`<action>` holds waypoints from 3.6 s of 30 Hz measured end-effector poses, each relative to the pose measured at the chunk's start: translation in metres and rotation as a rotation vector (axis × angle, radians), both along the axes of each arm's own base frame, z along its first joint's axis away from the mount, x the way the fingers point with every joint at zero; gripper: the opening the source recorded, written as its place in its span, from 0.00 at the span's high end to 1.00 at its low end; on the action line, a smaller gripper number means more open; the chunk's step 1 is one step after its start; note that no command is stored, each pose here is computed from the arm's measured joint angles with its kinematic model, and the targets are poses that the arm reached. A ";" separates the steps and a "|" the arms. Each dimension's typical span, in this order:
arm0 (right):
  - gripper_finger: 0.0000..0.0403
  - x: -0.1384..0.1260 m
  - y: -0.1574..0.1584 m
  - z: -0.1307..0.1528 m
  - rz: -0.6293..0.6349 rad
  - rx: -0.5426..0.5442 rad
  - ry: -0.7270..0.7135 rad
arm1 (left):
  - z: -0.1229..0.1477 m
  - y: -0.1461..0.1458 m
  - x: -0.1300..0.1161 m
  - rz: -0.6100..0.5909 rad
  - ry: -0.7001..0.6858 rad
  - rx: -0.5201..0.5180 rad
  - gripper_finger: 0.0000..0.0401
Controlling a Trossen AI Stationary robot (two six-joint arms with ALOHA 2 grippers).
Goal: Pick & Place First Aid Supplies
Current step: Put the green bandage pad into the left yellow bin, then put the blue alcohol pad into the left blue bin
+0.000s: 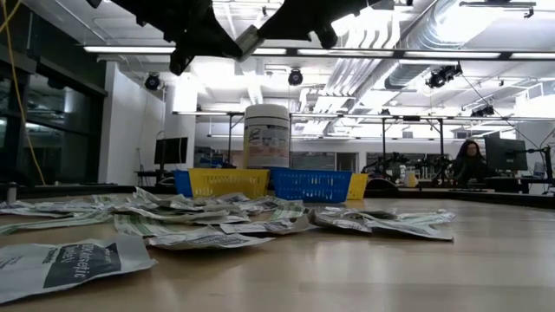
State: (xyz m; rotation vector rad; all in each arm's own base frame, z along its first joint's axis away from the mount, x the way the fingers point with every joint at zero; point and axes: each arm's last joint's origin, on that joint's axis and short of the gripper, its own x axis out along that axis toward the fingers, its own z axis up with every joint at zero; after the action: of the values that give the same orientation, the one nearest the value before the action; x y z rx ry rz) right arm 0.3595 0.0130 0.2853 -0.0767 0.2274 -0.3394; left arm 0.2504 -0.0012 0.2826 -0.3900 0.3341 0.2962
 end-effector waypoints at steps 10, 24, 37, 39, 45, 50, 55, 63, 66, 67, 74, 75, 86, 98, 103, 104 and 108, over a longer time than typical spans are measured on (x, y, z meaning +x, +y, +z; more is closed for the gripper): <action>0.84 -0.001 -0.005 0.002 -0.005 0.088 -0.036 | -0.002 0.000 -0.001 -0.005 0.023 0.007 1.00; 0.53 -0.038 -0.018 0.044 -0.158 0.115 -0.113 | -0.030 0.052 -0.018 0.085 0.396 0.140 1.00; 0.54 -0.062 -0.020 0.045 -0.215 0.189 0.011 | -0.063 0.096 -0.006 -0.034 0.608 0.336 1.00; 0.54 -0.062 -0.019 0.041 -0.220 0.215 0.028 | -0.068 0.102 -0.004 -0.041 0.630 0.359 1.00; 0.54 -0.064 -0.019 0.038 -0.236 0.252 0.047 | -0.078 0.119 -0.004 -0.079 0.703 0.435 1.00; 0.54 -0.064 -0.019 0.037 -0.247 0.286 0.047 | -0.088 0.126 -0.003 -0.128 0.761 0.482 1.00; 0.54 -0.064 -0.019 0.035 -0.245 0.301 0.055 | -0.089 0.127 0.002 -0.172 0.754 0.558 0.95; 0.54 -0.066 -0.019 0.032 -0.261 0.356 0.069 | -0.086 0.129 0.005 -0.166 0.719 0.601 0.80; 0.54 -0.069 -0.018 0.025 -0.266 0.413 0.133 | -0.085 0.127 0.003 -0.147 0.722 0.558 0.76; 0.54 -0.071 -0.018 0.022 -0.265 0.437 0.167 | -0.083 0.127 0.002 -0.132 0.711 0.538 0.75; 0.55 -0.080 -0.006 0.005 -0.183 0.566 0.379 | -0.058 0.117 -0.010 -0.106 0.546 0.391 0.74; 0.56 -0.081 -0.003 0.004 -0.174 0.565 0.402 | -0.054 0.115 -0.013 -0.104 0.524 0.376 0.74; 0.58 -0.076 0.032 -0.027 -0.166 0.646 0.601 | -0.022 0.094 -0.027 -0.168 0.313 0.248 0.74; 0.58 -0.042 0.061 -0.089 -0.123 0.633 0.741 | -0.023 0.051 -0.017 -0.317 0.315 0.220 0.74; 0.58 -0.036 0.063 -0.114 -0.147 0.607 0.820 | -0.027 0.040 -0.019 -0.345 0.364 0.190 0.74; 0.58 -0.035 0.064 -0.118 -0.150 0.603 0.830 | -0.028 0.038 -0.019 -0.351 0.374 0.183 0.74; 0.58 -0.032 0.064 -0.131 -0.158 0.568 0.872 | -0.032 0.032 -0.022 -0.350 0.429 0.177 0.74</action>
State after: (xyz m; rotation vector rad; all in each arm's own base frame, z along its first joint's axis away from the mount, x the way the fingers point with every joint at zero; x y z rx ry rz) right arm 0.3270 0.0769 0.1541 0.3661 1.1880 -0.3712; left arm 0.2287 0.0304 0.2506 -0.0848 0.7812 0.0613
